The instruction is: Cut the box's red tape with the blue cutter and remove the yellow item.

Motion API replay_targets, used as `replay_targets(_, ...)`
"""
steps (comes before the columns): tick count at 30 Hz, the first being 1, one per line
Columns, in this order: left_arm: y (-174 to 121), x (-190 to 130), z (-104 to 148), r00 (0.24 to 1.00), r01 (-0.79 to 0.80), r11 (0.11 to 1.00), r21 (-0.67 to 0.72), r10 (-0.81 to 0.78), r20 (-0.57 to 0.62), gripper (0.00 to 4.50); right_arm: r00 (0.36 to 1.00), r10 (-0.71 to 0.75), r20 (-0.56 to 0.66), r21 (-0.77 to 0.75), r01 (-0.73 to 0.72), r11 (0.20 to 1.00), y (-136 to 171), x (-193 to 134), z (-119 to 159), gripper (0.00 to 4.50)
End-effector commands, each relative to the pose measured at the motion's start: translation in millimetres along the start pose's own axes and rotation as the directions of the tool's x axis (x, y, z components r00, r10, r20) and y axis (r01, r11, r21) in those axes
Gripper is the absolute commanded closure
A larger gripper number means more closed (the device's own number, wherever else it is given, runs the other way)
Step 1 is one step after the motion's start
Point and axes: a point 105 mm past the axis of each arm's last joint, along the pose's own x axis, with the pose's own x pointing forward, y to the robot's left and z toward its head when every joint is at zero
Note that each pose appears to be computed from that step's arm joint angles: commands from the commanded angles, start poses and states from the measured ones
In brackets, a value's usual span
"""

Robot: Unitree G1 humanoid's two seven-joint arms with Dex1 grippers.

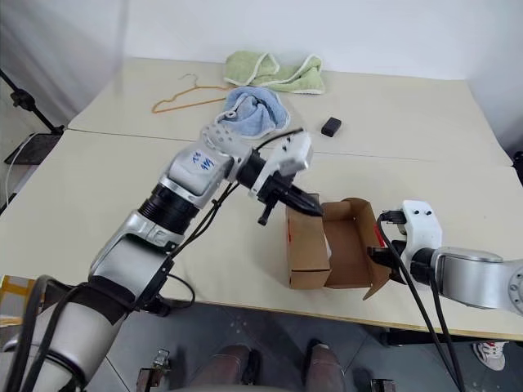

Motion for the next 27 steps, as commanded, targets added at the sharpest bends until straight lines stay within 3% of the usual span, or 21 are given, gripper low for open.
replay_targets(1,4.7,-7.1,-2.2,0.996,-0.039,0.995,0.096,0.046,-0.077,4.50,1.000,-0.005,0.028,-0.017,0.005,1.000,3.5,-4.7,4.0,4.49)
replay_targets(17,-18.8,-10.9,-51.7,0.961,0.070,0.990,0.122,-0.034,-0.274,4.50,0.998,-0.036,0.046,0.026,0.035,0.999,-1.1,-4.6,1.7,4.49)
replay_targets(27,-24.6,-23.7,-75.9,0.937,0.012,0.995,0.102,0.025,-0.348,4.50,0.993,-0.083,0.082,0.038,0.080,0.996,-12.6,-12.3,12.4,4.49)
